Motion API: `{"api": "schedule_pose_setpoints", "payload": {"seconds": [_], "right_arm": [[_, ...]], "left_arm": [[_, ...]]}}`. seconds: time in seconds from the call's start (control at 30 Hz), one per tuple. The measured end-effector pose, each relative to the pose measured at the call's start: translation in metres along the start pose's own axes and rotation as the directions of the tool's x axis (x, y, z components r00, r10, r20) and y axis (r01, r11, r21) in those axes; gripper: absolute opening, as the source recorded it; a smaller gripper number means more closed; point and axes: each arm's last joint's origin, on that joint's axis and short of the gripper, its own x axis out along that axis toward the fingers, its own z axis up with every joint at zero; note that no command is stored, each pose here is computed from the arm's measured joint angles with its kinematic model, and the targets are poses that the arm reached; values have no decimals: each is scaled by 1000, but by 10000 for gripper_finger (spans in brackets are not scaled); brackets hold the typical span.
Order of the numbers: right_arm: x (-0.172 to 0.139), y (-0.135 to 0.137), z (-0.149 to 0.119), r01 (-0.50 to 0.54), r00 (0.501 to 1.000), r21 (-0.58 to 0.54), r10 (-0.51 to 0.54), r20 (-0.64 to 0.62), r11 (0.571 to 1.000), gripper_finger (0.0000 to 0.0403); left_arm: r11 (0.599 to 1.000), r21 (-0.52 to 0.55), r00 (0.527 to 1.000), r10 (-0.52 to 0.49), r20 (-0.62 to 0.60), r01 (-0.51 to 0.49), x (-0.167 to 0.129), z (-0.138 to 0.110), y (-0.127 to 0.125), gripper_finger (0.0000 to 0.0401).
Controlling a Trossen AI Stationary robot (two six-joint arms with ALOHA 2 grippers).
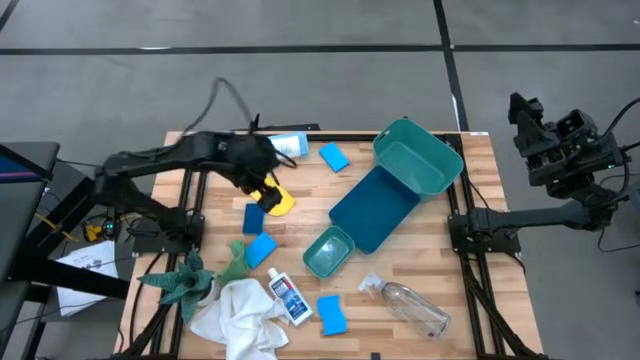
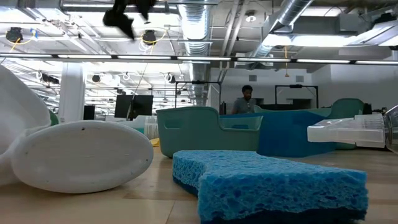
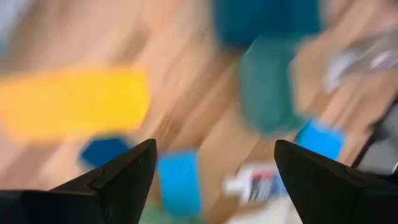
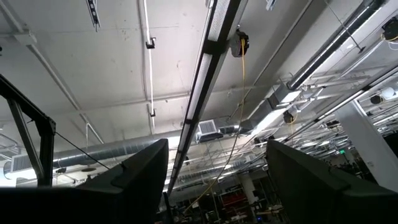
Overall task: Pick & Place Kitchen Items
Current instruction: Put the green microfiber cloth into the top green bin
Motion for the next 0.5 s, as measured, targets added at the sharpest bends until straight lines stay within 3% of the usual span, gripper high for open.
{"api": "schedule_pose_setpoints", "payload": {"seconds": [0.13,0.23,0.5], "right_arm": [[0,0,0,0,1000,-1,0,-1,1000,260],[0,0,0,0,1000,-1,0,-3,1000,260],[0,0,-2,1,1000,0,-1,-25,1000,260]], "left_arm": [[994,-13,964,103,-245,-109,32,0,3,321],[987,-8,924,146,-354,-159,49,0,2,321],[988,3,870,140,-472,-157,76,0,-8,321]]}}
